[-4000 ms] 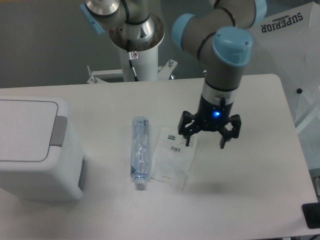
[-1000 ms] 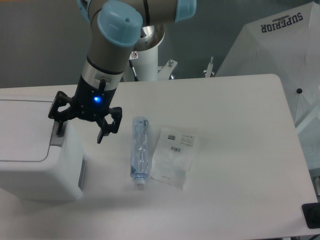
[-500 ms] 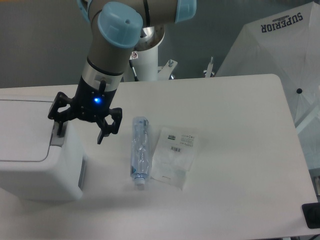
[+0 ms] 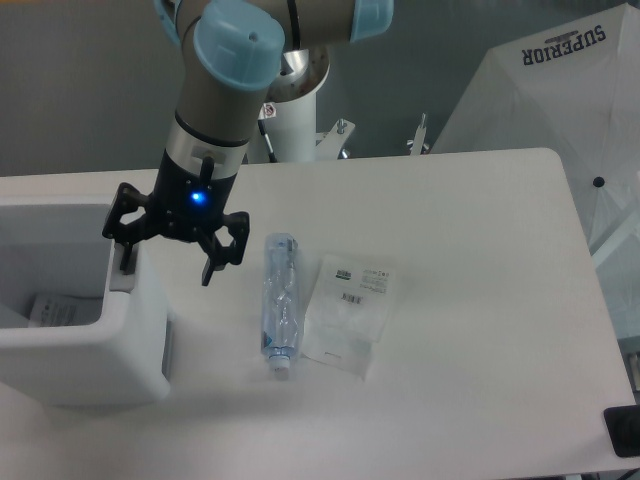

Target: Open the trash can

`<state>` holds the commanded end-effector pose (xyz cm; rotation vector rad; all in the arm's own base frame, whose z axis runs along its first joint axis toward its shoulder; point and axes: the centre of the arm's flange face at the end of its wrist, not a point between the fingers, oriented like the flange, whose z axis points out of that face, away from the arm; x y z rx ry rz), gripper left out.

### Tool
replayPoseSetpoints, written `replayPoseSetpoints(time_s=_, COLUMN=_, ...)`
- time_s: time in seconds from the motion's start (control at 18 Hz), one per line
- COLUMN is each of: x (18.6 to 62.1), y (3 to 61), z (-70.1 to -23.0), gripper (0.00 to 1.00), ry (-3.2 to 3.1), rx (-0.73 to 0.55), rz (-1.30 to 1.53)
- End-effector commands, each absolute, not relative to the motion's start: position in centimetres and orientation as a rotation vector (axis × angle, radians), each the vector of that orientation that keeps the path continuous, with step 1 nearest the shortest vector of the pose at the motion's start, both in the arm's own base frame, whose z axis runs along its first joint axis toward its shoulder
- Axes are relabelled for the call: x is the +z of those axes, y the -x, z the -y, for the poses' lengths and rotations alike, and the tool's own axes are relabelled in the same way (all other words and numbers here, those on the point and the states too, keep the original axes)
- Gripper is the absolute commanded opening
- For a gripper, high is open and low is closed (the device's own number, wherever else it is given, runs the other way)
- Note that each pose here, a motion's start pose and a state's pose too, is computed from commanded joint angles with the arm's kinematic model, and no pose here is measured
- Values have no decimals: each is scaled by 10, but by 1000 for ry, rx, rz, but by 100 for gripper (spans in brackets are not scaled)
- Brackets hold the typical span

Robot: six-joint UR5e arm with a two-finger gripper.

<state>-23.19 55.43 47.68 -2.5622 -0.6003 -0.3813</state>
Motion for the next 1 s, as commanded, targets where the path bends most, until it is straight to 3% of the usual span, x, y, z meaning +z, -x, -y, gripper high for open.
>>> replayPoseSetpoints(time_s=0.33, x=494, y=317, z=-521, gripper=100, ry=2490, rx=-277, rz=697)
replayPoseSetpoints(time_s=0.67, x=460, y=390, z=-470, gripper=100, ry=2619, rx=-42, rz=689)
replayPoseSetpoints(time_s=1.0, x=432, y=455, z=-424, gripper=100, ry=2747, rx=80, rz=279)
